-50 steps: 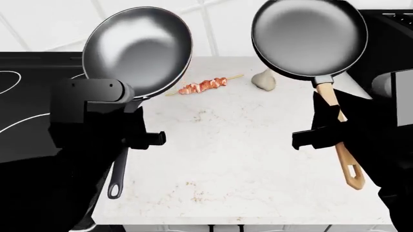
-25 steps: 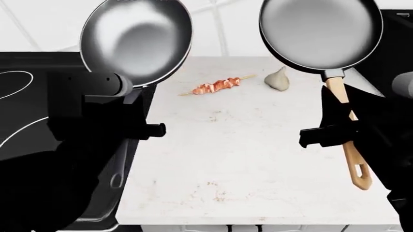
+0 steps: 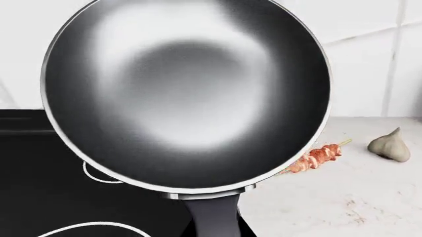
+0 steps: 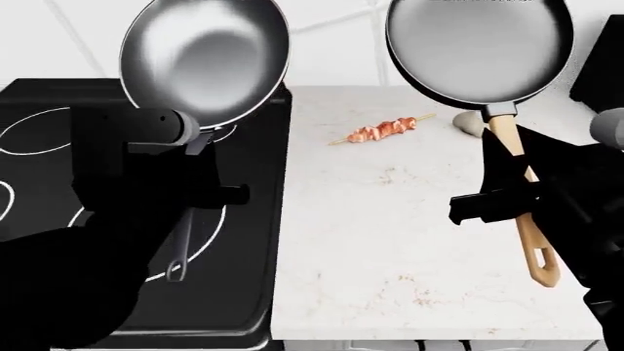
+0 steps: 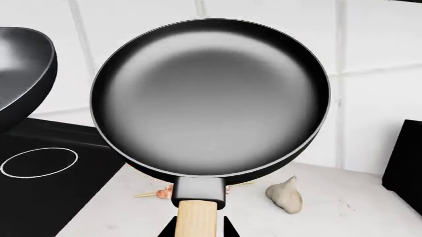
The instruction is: Place both pans onto different burners. Then place the garlic and the skewer on different pans.
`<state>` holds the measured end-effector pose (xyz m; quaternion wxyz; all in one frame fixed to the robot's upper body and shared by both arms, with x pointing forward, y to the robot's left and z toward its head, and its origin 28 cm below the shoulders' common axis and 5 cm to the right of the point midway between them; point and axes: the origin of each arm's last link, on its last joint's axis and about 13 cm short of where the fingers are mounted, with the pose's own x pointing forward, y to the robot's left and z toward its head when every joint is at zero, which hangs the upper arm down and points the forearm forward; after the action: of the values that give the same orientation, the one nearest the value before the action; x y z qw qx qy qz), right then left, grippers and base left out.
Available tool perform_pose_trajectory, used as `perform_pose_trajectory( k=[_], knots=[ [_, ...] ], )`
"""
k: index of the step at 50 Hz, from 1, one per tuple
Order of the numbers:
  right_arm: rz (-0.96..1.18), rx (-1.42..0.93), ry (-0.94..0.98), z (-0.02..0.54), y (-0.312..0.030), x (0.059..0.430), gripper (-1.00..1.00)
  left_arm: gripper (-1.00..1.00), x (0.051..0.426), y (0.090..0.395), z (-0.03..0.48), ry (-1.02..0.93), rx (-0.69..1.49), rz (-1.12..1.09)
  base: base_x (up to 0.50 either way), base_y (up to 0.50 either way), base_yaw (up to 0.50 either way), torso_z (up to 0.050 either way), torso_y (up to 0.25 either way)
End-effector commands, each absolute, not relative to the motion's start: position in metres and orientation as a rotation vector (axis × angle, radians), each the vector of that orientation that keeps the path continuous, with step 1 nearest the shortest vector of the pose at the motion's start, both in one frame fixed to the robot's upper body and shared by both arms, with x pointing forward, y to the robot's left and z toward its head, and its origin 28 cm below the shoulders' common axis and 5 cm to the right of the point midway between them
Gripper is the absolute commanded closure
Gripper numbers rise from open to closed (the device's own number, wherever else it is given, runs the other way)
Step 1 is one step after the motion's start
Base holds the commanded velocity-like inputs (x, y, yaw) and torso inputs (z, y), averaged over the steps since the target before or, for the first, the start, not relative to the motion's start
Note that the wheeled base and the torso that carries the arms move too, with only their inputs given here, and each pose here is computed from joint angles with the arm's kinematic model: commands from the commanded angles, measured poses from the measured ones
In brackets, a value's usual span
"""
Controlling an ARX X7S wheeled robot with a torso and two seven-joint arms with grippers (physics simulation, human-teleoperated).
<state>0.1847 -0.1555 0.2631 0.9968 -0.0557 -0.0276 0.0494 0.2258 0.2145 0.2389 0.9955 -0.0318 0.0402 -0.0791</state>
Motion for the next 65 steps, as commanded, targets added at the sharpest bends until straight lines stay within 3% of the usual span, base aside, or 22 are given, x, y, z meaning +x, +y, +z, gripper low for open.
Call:
perform_pose_trajectory(
  k=[1,65],
  knots=[
    [0.04,-0.122,-0.154,0.2756,-0.16,0.1879,1.0,1.0,0.2282,0.2165,0.2447,0.037,-0.076,-0.128,0.0,0.35,0.0,0.0,0.0],
    [0.04,-0.117,-0.168,0.2737,-0.1614,0.1866,1.0,1.0,0.2286,0.2172,0.2476,0.018,-0.068,-0.113,0.0,0.43,0.0,0.001,0.004]
  ],
)
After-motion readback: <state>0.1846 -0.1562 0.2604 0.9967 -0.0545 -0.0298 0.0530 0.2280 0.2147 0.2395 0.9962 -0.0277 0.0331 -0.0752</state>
